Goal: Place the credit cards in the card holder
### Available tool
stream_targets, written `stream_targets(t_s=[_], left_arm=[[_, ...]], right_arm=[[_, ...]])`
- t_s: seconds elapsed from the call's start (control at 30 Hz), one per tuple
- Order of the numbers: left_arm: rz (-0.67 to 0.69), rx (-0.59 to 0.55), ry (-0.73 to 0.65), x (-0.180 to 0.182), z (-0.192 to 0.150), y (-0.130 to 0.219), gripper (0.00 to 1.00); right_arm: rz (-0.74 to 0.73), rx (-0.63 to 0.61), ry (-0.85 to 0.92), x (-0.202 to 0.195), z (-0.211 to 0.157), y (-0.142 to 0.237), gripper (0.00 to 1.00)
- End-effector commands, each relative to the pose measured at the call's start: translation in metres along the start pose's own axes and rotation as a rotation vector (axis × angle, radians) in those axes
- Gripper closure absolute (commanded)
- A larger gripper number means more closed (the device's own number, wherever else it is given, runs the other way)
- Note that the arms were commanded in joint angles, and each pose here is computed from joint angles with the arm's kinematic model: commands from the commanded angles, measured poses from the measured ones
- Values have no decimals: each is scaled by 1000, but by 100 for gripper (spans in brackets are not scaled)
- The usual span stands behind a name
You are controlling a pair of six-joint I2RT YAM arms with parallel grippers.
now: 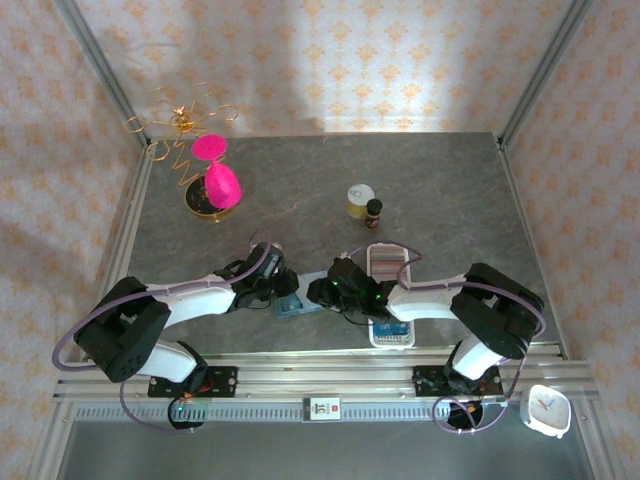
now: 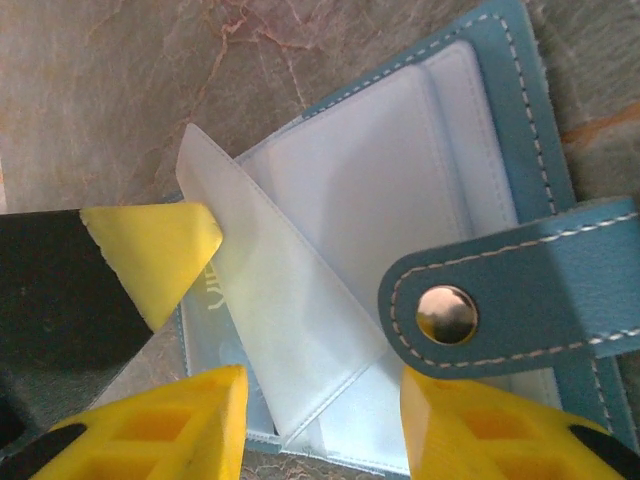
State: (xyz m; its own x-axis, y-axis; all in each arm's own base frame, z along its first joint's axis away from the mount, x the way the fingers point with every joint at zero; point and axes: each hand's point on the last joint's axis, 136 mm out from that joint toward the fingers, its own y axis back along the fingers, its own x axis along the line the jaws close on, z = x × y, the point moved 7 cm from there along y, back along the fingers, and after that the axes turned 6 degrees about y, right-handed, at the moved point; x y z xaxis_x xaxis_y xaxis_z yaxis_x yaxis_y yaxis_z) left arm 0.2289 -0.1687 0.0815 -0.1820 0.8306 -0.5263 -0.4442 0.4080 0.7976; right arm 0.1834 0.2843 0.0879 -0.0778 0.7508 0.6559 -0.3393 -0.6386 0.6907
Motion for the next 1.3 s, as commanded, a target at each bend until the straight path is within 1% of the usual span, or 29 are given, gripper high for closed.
stream_targets(t_s=[0.0,0.23,0.4,0.57,0.67,0.77,0.87,1.0,1.07,1.13,1.17,1.2,1.27], left_arm=[[2,1,0,6,-1,2,71],[-19,2,2,3,0,3,71],[-31,-19,2,-1,3,9,71],[-49,-34,1,-5,6,13,70],[-52,-46,4,-7,7,16,65],[-54,-99,12,-8,14,27,53],[-22,-180,28,-5,23,43,44],[44,-291,77,9,33,64,41],[69,-328,101,17,34,72,38],[80,-344,115,22,34,76,37],[83,-340,117,24,33,77,37],[83,-331,115,25,32,76,36],[78,-302,115,26,27,72,36]], right_arm=[[39,0,-1,11,2,-3,57],[82,-2,9,20,3,-6,60],[93,-11,22,26,4,-6,66],[106,-26,43,32,5,-1,70],[119,-16,59,35,4,-2,71],[138,4,81,42,2,-5,71],[177,21,107,53,0,-8,67],[199,55,132,61,-4,-16,65],[198,77,136,62,-6,-22,65],[195,98,137,61,-9,-28,63],[191,106,139,61,-10,-31,60],[188,115,138,60,-11,-33,57],[189,126,140,61,-13,-37,54]])
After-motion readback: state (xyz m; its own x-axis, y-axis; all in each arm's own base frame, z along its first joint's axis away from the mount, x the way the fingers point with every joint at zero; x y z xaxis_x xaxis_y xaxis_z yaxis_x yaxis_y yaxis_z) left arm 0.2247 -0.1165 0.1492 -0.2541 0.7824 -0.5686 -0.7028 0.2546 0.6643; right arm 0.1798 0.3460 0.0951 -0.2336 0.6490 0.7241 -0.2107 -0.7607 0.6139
